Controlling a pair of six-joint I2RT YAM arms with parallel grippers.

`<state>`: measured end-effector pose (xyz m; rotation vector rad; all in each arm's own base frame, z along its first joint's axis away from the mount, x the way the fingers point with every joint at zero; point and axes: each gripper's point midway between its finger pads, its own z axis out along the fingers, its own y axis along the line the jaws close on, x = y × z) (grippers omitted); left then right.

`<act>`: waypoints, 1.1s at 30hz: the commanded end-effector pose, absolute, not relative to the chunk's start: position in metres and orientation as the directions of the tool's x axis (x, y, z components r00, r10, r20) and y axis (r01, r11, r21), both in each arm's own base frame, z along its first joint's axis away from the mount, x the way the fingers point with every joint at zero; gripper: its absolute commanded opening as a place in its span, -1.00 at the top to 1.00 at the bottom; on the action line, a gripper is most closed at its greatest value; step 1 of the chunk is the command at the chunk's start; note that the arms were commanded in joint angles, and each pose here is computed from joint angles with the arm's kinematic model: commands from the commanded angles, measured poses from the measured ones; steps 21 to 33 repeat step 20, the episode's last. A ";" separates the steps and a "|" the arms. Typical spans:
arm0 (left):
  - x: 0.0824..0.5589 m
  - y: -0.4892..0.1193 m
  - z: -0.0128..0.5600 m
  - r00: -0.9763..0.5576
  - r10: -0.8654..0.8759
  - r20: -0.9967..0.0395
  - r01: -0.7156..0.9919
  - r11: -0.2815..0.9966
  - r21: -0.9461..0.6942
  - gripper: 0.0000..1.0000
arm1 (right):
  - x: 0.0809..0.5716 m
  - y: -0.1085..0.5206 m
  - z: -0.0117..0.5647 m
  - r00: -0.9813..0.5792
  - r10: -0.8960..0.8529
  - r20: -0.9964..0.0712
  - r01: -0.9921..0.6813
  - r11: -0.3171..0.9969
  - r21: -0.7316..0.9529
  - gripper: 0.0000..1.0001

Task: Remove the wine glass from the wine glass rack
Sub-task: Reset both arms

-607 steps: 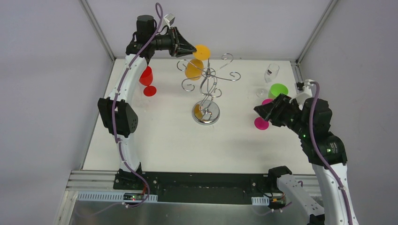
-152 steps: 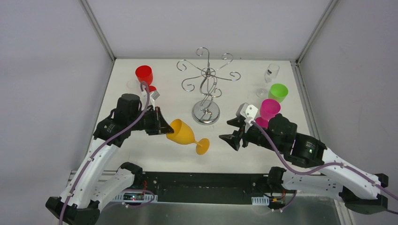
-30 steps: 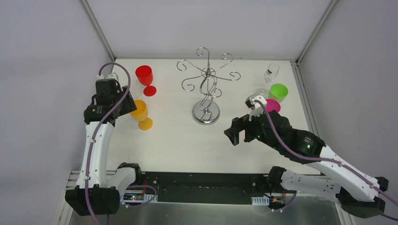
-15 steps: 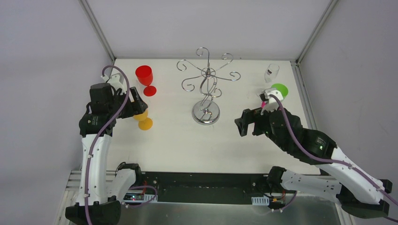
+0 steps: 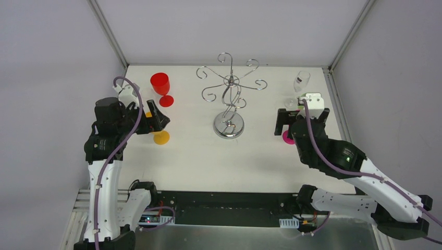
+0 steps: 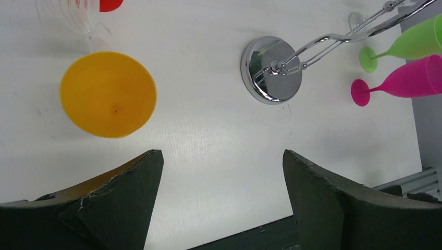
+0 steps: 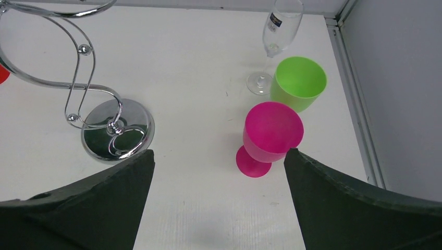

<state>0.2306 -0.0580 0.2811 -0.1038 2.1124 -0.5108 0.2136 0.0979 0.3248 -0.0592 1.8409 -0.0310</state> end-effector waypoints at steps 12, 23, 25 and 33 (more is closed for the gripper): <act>0.227 -0.060 0.301 -0.515 -0.271 -0.813 0.150 0.906 -0.397 -0.98 | 0.223 0.085 0.340 -0.191 -0.018 -0.982 0.104 0.994 -0.038 -0.98; 0.228 -0.060 0.305 -0.508 -0.271 -0.818 0.152 0.906 -0.395 -0.99 | 0.225 0.083 0.340 -0.184 -0.017 -0.983 0.130 0.991 -0.041 -0.98; 0.228 -0.060 0.305 -0.508 -0.271 -0.818 0.152 0.906 -0.395 -0.99 | 0.225 0.083 0.340 -0.184 -0.017 -0.983 0.130 0.991 -0.041 -0.98; 0.228 -0.060 0.305 -0.508 -0.271 -0.818 0.152 0.906 -0.395 -0.99 | 0.225 0.083 0.340 -0.184 -0.017 -0.983 0.130 0.991 -0.041 -0.98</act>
